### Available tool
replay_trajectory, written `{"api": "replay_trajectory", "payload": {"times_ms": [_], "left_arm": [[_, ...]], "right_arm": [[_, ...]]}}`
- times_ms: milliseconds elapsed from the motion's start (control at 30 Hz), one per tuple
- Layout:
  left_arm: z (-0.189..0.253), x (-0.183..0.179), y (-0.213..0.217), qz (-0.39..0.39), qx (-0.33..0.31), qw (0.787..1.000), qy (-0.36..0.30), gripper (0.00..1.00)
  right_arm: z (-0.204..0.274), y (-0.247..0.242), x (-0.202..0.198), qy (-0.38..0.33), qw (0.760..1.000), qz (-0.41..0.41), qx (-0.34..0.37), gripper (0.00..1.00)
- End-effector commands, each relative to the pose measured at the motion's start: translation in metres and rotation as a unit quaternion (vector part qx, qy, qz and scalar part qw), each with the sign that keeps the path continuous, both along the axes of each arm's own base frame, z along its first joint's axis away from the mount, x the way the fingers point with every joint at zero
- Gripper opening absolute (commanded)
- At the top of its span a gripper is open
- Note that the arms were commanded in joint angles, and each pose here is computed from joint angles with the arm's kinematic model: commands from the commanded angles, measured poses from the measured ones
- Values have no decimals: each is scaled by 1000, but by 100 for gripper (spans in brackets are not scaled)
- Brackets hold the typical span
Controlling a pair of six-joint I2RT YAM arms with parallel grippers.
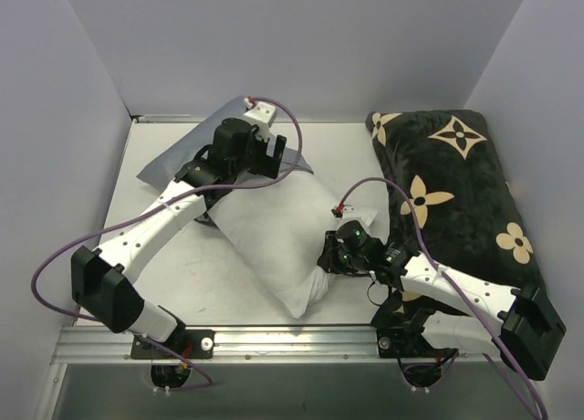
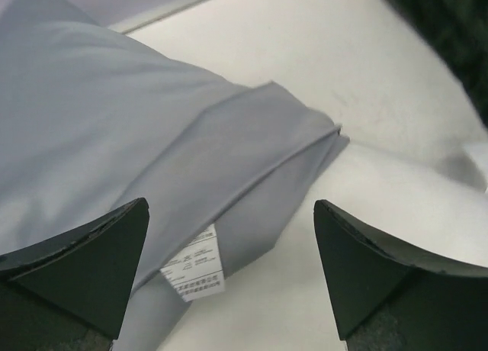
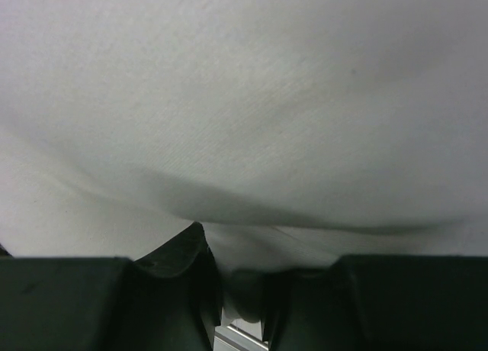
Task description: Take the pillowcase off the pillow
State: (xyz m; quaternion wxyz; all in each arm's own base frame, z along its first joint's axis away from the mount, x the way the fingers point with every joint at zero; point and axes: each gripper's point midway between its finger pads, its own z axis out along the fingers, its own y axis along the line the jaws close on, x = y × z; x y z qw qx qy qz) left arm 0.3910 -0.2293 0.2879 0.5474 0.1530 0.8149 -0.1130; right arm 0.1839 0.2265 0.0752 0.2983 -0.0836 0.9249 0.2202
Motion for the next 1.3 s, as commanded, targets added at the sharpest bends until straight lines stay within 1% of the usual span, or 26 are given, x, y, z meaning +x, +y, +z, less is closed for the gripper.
{"api": "replay_trajectory", "payload": {"times_ms": [0,100,133,200,233,300,333,367,433,567,600,700,733,800,833,867,900,967,1000,1033,1067,1100,1133,1167,1233,1267], "left_arm": [[1,-7,-27,-108,65,992,-9,97],[-9,-4,-39,-128,93,987,-6,97],[-20,-2,-40,-127,110,986,4,98],[-24,0,-44,-129,139,982,-2,97],[-37,0,-46,-135,158,978,12,97],[-38,8,-43,-113,198,974,2,97],[-49,14,-42,-106,219,970,8,97],[-51,21,-34,-79,252,965,1,98],[-63,29,-36,-73,283,956,5,97],[-69,49,-30,-37,323,946,-2,97],[-67,54,-22,-12,338,941,-6,97],[-62,76,-13,40,343,938,-24,93],[-58,81,-9,55,342,938,-29,86],[-50,92,-6,74,324,942,-36,77],[-44,100,4,99,319,942,-39,70],[-34,106,7,114,305,944,-46,59],[-36,112,12,123,303,944,-43,55],[-32,124,34,164,300,939,-40,41],[-25,130,41,180,291,939,-42,27],[-30,134,49,190,293,936,-33,17],[-31,142,73,229,284,931,-24,8],[-28,146,83,249,274,929,-22,0],[-31,147,98,267,270,925,-11,0],[-34,151,121,299,245,922,-1,0],[-41,151,151,334,223,916,15,0],[-44,152,161,356,191,915,20,0]], "right_arm": [[-27,-26,-6,11,998,-10,-60,0],[-28,-29,-6,13,998,-14,-60,0],[-28,-30,-6,12,998,-17,-58,0],[-27,-30,-6,13,998,-18,-55,0],[-27,-30,-6,13,998,-18,-53,0],[-26,-30,-6,12,998,-18,-51,0],[-24,-30,-5,10,999,-19,-48,0],[-24,-30,-5,10,999,-19,-47,0],[-23,-31,-6,10,999,-22,-44,0],[-24,-34,-7,13,999,-26,-43,0],[-24,-34,-7,13,999,-26,-43,0],[-21,-37,-8,9,999,-30,-42,0],[-21,-39,-9,9,998,-31,-44,0],[-21,-43,-11,9,998,-34,-48,0],[-21,-46,-11,7,998,-37,-51,0],[-22,-50,-12,9,997,-41,-57,0],[-22,-52,-13,7,997,-43,-57,0],[-22,-58,-15,6,997,-50,-63,0],[-22,-60,-15,6,996,-54,-64,0],[-18,-61,-15,1,997,-57,-60,0],[-18,-65,-16,1,996,-61,-63,0],[-14,-66,-15,-4,996,-65,-58,0],[-9,-66,-14,-9,996,-66,-55,0],[-8,-71,-15,-9,995,-72,-62,0],[1,-74,-13,-19,995,-80,-56,0],[3,-79,-14,-19,994,-85,-62,0]]}}
